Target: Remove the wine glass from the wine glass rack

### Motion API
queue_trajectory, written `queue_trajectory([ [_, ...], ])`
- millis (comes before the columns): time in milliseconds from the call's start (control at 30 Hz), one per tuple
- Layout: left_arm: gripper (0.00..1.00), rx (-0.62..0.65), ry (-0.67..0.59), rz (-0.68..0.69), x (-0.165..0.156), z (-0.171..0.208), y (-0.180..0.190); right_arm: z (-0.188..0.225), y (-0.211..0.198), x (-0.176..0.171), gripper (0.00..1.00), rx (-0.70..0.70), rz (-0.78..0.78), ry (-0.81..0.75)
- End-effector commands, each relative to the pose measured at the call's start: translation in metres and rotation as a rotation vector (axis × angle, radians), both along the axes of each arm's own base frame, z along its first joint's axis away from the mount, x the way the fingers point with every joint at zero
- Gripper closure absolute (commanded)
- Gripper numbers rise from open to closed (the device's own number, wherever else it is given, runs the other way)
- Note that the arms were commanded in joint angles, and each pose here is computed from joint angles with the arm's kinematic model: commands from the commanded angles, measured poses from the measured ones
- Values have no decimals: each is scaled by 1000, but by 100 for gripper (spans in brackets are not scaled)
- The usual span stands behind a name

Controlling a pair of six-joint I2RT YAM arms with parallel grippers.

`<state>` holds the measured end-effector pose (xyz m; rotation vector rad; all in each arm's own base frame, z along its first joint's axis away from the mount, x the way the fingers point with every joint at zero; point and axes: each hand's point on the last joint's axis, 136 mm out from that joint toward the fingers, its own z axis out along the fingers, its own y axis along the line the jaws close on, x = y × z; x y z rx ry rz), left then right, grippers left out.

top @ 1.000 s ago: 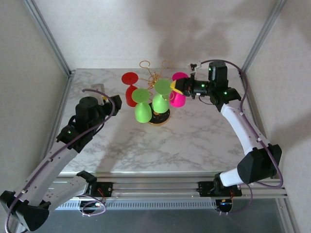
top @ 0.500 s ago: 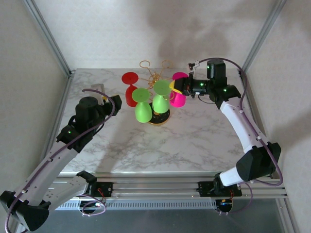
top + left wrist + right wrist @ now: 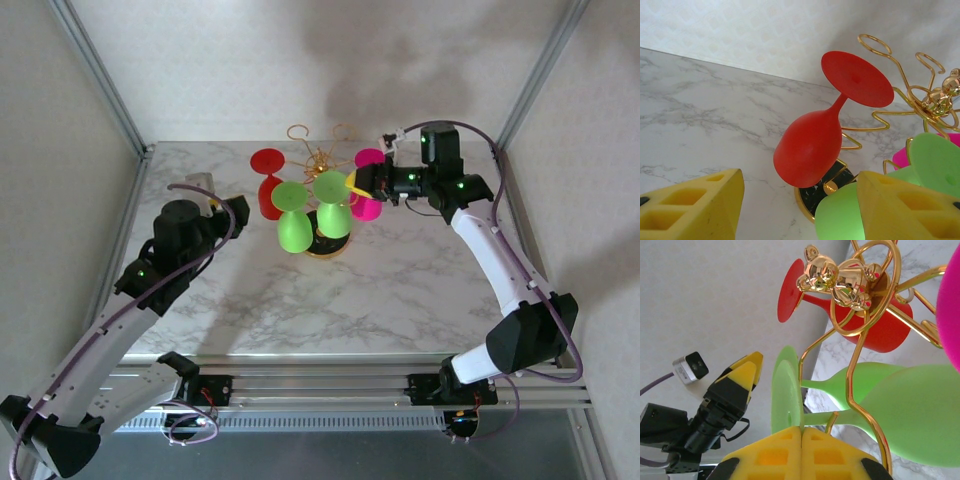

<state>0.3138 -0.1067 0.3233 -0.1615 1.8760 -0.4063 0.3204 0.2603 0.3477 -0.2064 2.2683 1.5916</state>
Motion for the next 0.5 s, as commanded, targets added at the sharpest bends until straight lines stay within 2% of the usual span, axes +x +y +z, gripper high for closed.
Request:
queue_trajectory([
  [0,39,10,-27,5,-4,6,2,11,1,-6,100,-5,10,-48],
  [467,39,3,-24,0,-5,3,1,12,4,-25,100,8,32,-53],
])
